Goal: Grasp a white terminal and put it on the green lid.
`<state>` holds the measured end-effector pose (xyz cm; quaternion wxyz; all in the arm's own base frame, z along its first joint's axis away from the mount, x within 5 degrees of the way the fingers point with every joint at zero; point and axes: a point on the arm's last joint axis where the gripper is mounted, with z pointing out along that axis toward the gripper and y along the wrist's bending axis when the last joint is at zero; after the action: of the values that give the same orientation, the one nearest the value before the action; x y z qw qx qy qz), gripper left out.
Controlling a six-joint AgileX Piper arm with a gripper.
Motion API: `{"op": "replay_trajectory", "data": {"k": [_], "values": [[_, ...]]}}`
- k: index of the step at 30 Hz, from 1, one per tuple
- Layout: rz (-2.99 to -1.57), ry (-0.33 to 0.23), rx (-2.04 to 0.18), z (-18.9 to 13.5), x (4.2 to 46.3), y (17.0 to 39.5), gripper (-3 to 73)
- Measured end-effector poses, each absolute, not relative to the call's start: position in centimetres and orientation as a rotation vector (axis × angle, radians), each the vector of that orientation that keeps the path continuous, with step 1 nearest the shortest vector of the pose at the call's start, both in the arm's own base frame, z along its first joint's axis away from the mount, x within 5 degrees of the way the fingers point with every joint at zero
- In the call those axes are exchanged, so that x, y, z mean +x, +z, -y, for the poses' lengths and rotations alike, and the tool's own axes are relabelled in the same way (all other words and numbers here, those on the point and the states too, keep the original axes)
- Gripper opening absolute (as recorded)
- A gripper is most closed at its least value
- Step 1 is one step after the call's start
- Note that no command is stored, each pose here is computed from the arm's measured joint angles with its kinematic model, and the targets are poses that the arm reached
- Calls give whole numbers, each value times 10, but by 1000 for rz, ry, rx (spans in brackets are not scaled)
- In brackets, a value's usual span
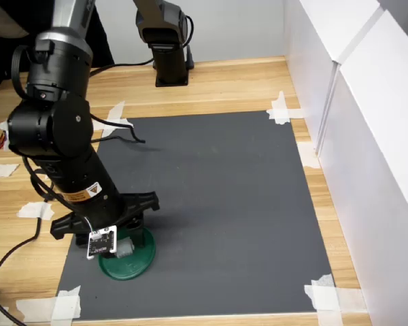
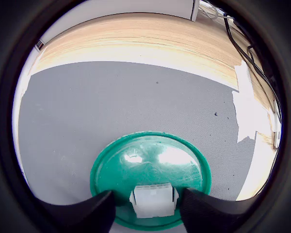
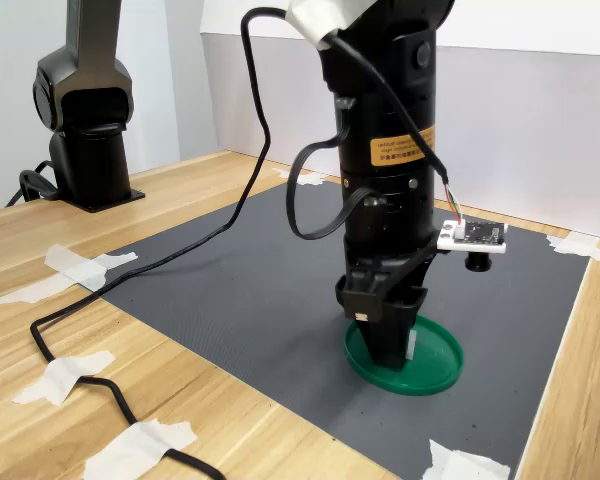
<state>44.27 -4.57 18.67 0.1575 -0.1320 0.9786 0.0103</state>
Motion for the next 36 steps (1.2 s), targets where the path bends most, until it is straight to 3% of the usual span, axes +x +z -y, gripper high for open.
{"op": "replay_trajectory", "data": {"k": [6,10,14,20,22,25,30,36], "values": [[-2795,35,-326,45,441,195,629],[-2730,16,-304,44,434,226,601],[-2619,-11,-283,42,420,267,452],[-2370,-8,-158,34,373,325,80],[-2261,-3,-79,32,351,344,18],[-2082,-3,33,30,315,362,-8],[-1818,-40,119,29,260,364,-16],[-1795,-101,93,28,225,330,-16]]}}
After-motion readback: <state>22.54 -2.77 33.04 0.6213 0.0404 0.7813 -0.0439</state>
